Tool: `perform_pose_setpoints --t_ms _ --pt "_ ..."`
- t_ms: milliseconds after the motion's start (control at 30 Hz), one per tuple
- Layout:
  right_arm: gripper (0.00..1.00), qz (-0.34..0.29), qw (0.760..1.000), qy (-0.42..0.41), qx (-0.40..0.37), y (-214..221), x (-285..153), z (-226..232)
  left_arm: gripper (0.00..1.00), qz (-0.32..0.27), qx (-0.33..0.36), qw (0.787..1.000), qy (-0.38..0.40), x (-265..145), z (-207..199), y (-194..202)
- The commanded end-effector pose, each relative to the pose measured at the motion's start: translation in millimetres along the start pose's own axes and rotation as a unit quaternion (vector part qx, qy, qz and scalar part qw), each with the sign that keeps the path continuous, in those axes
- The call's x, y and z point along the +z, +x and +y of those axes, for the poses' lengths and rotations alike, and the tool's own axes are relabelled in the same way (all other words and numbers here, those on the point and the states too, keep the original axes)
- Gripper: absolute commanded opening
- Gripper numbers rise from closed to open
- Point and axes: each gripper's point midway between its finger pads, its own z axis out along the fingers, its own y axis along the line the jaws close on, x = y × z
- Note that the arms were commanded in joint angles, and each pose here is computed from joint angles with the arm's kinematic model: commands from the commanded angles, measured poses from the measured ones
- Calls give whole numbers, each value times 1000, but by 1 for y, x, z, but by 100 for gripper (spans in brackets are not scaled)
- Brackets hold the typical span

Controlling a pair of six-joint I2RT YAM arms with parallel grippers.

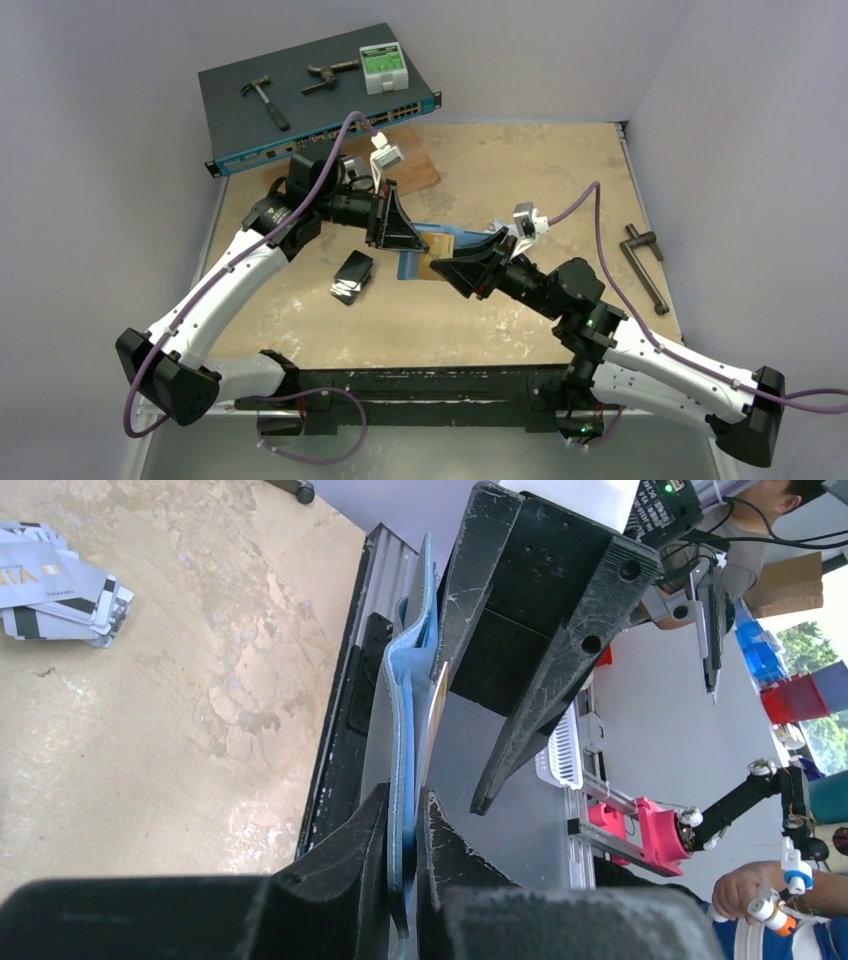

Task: Put the credit cards into the card holder
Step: Insert the credit card into the card holder, then place the card holder at the center of the board.

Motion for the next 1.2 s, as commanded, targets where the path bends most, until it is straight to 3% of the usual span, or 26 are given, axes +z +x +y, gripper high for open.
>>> perform_pose_setpoints --t_ms 0,133,200,333,533,767,1000,1167 --pt "39 37 995 87 -17 18 -3 -37 0 13 1 998 64 -5 -35 11" --pt "47 47 991 120 -17 22 -18 -48 0 6 -12 998 54 -5 -26 11" --pt "56 50 989 136 -14 25 -27 -53 0 3 -15 999 48 -5 -24 8" --pt "57 60 983 172 -9 27 -44 -63 0 5 -51 998 20 -2 -3 15" --pt "59 64 972 226 11 28 -72 -75 0 71 -177 981 -45 21 76 70" --pt "57 74 965 246 48 56 -75 -90 1 121 -246 956 -105 51 147 105" --pt "49 145 949 273 62 97 -69 -106 9 136 -274 946 -108 80 201 145" --pt "39 184 935 287 100 133 -74 -116 25 119 -281 947 -98 92 221 163"
